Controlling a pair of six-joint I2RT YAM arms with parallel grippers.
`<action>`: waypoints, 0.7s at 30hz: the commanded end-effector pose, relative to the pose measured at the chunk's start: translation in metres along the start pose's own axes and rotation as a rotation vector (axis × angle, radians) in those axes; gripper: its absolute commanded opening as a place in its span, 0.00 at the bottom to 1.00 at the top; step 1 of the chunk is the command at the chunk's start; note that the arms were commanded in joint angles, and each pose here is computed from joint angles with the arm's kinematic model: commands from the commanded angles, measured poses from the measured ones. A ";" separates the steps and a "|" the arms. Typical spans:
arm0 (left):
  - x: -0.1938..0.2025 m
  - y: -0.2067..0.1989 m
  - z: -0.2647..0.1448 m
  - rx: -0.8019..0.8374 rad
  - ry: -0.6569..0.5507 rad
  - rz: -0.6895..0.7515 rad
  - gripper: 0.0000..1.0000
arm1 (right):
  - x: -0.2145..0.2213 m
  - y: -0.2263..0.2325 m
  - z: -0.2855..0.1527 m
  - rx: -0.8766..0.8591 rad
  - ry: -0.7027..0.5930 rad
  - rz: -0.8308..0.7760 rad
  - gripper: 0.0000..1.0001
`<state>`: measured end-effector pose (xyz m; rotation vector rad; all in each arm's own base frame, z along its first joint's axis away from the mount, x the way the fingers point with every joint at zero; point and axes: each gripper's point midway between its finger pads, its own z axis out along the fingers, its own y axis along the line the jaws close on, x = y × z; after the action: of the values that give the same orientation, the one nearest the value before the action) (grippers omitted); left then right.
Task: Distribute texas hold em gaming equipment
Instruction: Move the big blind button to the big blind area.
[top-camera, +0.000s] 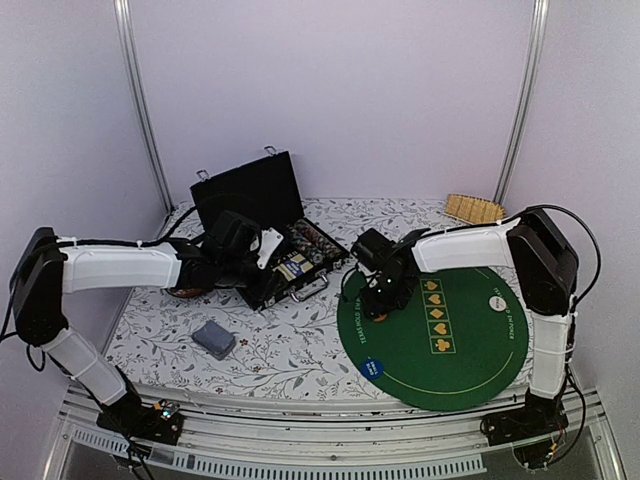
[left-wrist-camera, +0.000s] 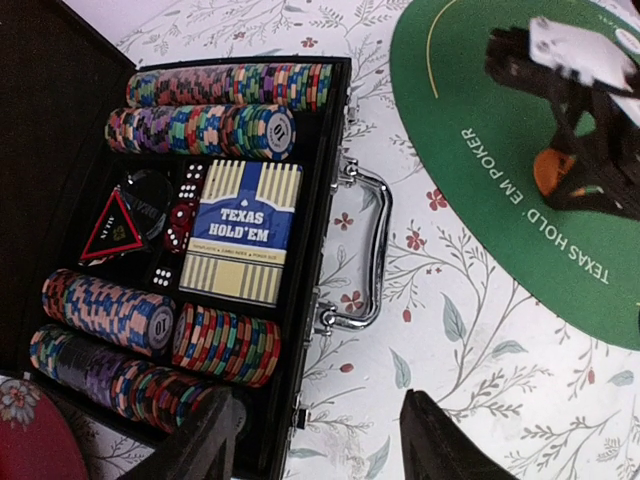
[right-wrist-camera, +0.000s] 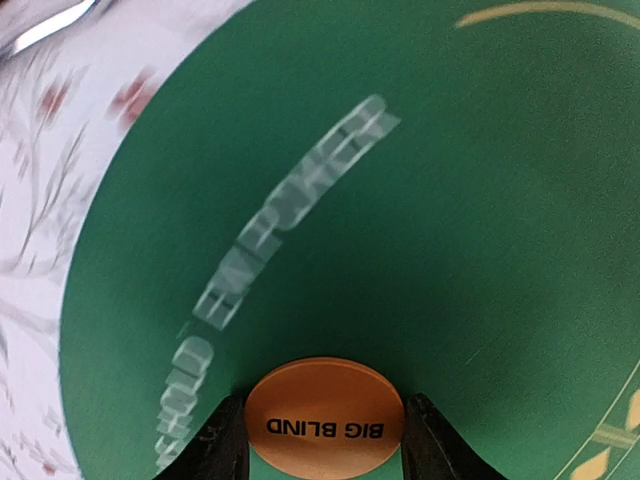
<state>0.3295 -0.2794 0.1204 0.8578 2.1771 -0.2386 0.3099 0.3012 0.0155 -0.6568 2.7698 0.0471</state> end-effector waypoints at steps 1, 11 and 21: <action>0.001 0.004 -0.008 -0.018 -0.002 -0.010 0.59 | -0.017 -0.062 0.044 0.133 0.015 0.044 0.43; 0.004 0.009 -0.015 -0.027 0.004 -0.051 0.59 | -0.060 -0.131 0.071 0.179 0.003 0.163 0.44; 0.001 0.014 -0.017 -0.035 0.006 -0.071 0.60 | -0.084 -0.153 0.068 0.178 -0.043 0.213 0.51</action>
<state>0.3264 -0.2664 0.1268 0.7907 2.2085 -0.2349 0.4732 0.2355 0.0183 -0.3012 2.6627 0.0129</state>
